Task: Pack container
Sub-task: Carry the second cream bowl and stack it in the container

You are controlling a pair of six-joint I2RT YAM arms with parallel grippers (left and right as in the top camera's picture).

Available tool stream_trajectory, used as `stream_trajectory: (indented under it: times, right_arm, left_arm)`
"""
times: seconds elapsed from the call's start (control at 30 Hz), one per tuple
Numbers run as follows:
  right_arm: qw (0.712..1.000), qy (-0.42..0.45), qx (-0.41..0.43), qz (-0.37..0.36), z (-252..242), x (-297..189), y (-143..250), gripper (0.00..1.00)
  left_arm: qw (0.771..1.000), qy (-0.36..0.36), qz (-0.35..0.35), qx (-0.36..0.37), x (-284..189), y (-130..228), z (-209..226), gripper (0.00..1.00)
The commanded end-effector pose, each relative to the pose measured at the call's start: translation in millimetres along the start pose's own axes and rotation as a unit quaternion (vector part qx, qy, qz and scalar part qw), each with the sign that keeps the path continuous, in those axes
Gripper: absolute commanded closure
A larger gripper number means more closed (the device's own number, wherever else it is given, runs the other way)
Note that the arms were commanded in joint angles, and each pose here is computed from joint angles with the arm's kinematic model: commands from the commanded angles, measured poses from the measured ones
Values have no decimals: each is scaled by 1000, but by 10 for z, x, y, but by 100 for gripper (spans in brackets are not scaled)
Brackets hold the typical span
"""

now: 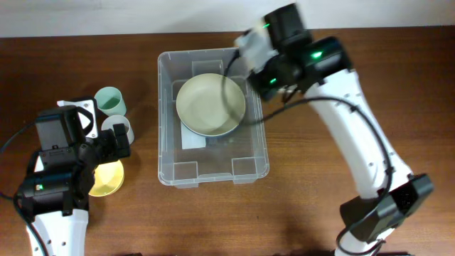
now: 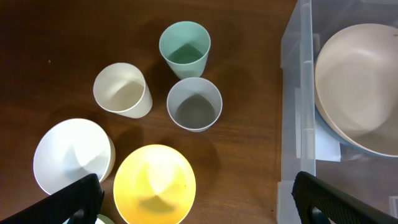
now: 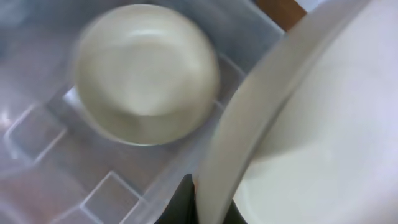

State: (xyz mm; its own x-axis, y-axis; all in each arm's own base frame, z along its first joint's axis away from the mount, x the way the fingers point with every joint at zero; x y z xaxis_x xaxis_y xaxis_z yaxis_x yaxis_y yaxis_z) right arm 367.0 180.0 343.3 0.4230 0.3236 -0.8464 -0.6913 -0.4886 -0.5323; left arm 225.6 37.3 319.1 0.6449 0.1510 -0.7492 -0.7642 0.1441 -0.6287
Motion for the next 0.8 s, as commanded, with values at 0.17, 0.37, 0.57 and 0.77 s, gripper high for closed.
stream_trajectory:
  times: [0.17,0.37,0.57,0.77]
  right_arm:
    - [942,-77,-326,-8,952,254,-79,96]
    - [936,-128,-327,34,1087,781,-13,96]
    - [936,-133,-321,59,1052,1027,34,94]
    - [940,-126,-311,62,975,1044,32,60]
  left_arm:
    - [1000,3,-9,-8,-39,-30,11,0]
    - [1000,4,-9,-8,-39,-30,11,1]
    - [1000,4,-7,-7,-39,-25,10,1]
    - [1000,4,-5,-7,-39,-18,8,1]
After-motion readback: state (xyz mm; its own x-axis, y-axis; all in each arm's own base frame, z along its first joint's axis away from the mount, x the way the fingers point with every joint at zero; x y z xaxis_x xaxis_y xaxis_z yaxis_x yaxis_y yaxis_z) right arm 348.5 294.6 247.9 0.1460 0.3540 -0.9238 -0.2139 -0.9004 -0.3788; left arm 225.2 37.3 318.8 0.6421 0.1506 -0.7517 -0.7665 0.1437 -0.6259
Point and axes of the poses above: each gripper's point midway between its finger pads, its own x axis out along the fingers, its own z axis along the line the jaws close on, y = z × x, the point moved 10 cm from there along -x, back along the fingers, and after that the axes turned 15 degrees about x, right-handed, at the moved point
